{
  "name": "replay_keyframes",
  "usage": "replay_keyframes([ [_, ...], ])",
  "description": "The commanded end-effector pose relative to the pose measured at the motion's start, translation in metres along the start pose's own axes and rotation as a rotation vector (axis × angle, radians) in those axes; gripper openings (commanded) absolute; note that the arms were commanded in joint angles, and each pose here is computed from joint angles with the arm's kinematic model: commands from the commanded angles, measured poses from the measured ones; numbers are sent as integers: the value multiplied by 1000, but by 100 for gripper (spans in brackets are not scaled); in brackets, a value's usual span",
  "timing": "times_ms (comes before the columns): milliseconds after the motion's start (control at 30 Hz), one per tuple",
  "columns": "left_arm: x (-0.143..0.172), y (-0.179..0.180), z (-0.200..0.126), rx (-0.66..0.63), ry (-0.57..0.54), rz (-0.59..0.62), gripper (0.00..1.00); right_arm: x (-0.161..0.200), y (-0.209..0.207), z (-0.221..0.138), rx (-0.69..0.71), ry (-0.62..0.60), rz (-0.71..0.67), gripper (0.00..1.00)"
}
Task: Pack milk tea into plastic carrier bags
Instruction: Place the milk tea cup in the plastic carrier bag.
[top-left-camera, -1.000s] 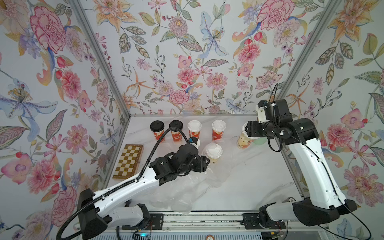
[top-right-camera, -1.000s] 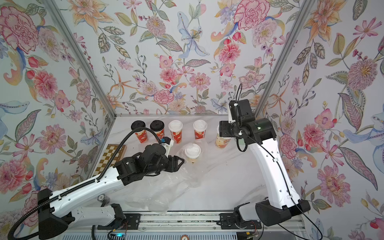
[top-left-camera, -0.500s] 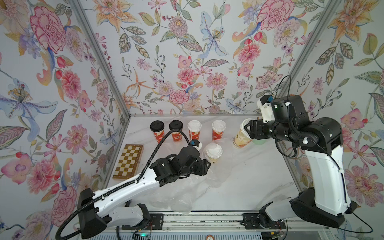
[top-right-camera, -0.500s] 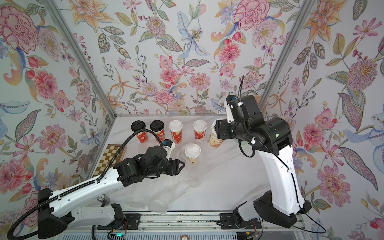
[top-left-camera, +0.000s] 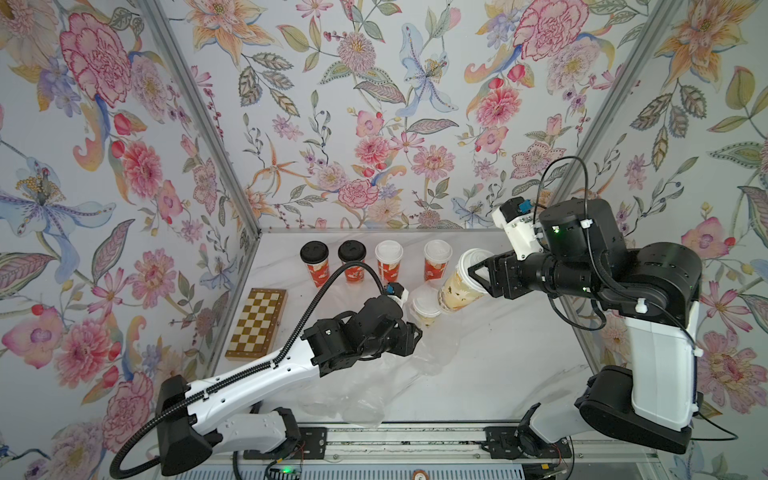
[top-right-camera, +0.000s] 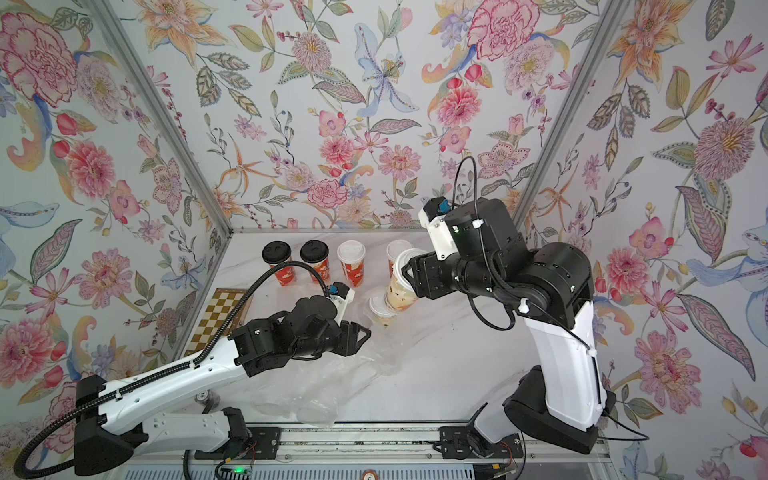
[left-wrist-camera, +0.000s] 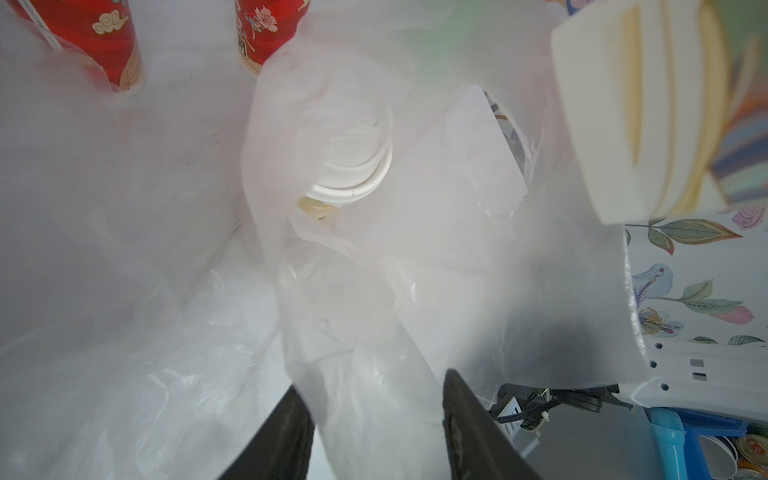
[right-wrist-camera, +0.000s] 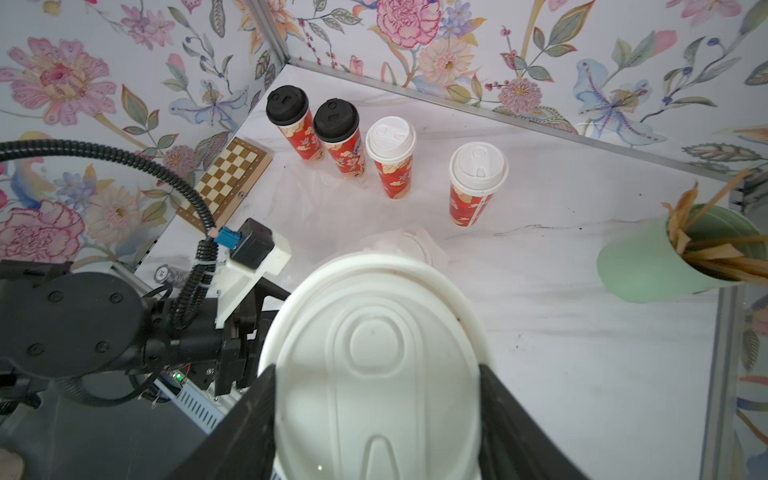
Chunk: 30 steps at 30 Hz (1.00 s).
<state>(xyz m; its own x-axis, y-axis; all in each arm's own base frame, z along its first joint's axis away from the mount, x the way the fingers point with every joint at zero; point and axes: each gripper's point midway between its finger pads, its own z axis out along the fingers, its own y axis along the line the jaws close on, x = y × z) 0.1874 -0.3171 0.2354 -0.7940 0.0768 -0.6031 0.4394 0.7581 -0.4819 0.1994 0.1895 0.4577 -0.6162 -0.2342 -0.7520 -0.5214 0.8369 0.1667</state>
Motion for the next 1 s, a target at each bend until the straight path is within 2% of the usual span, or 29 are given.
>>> replay_keyframes([
  [0, 0, -8, -6, 33, -9, 14, 43, -1, 22, -2, -100, -2, -26, 51],
  [267, -7, -12, -12, 59, -48, 0, 16, 25, 29, 8, -124, 101, -58, 51],
  [400, -10, -18, -14, 87, -60, -3, 8, 39, 23, 17, -84, 153, -63, 51],
  [500, -13, -21, -16, 101, -69, -5, 4, 46, 20, 29, -55, 184, -58, 51],
  [767, -16, -30, -12, 141, -74, -9, 2, 64, 26, 71, -7, 228, -71, 51],
  [967, -20, -32, -16, 150, -91, -17, 1, 74, 21, 92, 47, 201, -40, 50],
])
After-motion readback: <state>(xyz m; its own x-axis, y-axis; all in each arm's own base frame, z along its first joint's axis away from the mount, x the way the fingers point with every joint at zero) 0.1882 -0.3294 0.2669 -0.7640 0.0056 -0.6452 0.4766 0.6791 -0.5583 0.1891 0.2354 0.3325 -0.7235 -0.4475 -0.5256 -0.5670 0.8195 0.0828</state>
